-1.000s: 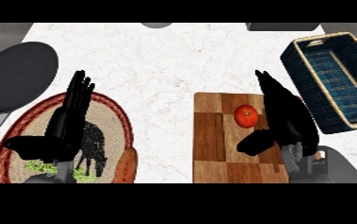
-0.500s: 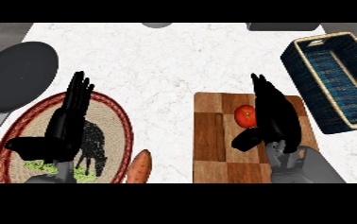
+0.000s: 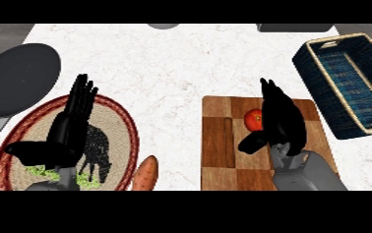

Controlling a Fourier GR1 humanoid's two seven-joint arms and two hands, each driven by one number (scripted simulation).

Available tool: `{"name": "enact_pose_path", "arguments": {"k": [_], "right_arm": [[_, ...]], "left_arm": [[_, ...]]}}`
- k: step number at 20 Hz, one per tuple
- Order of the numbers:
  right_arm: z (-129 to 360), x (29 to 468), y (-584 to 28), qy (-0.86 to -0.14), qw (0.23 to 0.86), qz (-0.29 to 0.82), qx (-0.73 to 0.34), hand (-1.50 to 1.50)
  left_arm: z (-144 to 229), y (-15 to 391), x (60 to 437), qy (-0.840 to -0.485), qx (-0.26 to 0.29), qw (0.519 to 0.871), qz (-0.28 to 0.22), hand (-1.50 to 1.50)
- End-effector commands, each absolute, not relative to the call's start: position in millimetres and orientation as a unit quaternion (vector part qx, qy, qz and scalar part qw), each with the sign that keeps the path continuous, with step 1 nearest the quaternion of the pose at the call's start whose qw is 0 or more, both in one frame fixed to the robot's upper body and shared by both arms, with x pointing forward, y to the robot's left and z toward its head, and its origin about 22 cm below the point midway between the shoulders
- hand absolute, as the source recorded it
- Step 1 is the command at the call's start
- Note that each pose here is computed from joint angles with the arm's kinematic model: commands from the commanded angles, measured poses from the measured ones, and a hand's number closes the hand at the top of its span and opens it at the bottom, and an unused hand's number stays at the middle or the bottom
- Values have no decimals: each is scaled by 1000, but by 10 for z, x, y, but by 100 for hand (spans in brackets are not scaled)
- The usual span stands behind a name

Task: Pick the tomato from the cutting board and place it in the basket

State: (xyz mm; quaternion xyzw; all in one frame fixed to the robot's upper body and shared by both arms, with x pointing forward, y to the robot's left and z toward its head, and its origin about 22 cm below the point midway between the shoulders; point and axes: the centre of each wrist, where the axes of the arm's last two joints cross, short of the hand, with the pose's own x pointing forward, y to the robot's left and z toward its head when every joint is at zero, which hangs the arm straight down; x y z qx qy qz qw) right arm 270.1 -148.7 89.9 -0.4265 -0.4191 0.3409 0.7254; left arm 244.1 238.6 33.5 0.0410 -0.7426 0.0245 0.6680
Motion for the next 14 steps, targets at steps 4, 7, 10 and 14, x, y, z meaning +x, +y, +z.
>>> {"name": "enact_pose_path", "arguments": {"k": [4, 7, 10, 14], "right_arm": [[708, 2690, -1643, -355, 751, 346, -436, -150], [724, 2879, -1372, -361, 754, 342, -428, -150], [749, 2824, -1451, -358, 758, 343, -425, -150], [456, 2819, -1772, -367, 758, 341, -418, -150]], "left_arm": [[364, 2370, 2418, -746, 37, 665, 26, 0], [325, 2383, 2426, -741, 41, 669, 20, 0], [299, 2431, 2585, -733, 38, 679, 26, 0], [328, 2433, 2548, -743, 43, 668, 27, 0]]}}
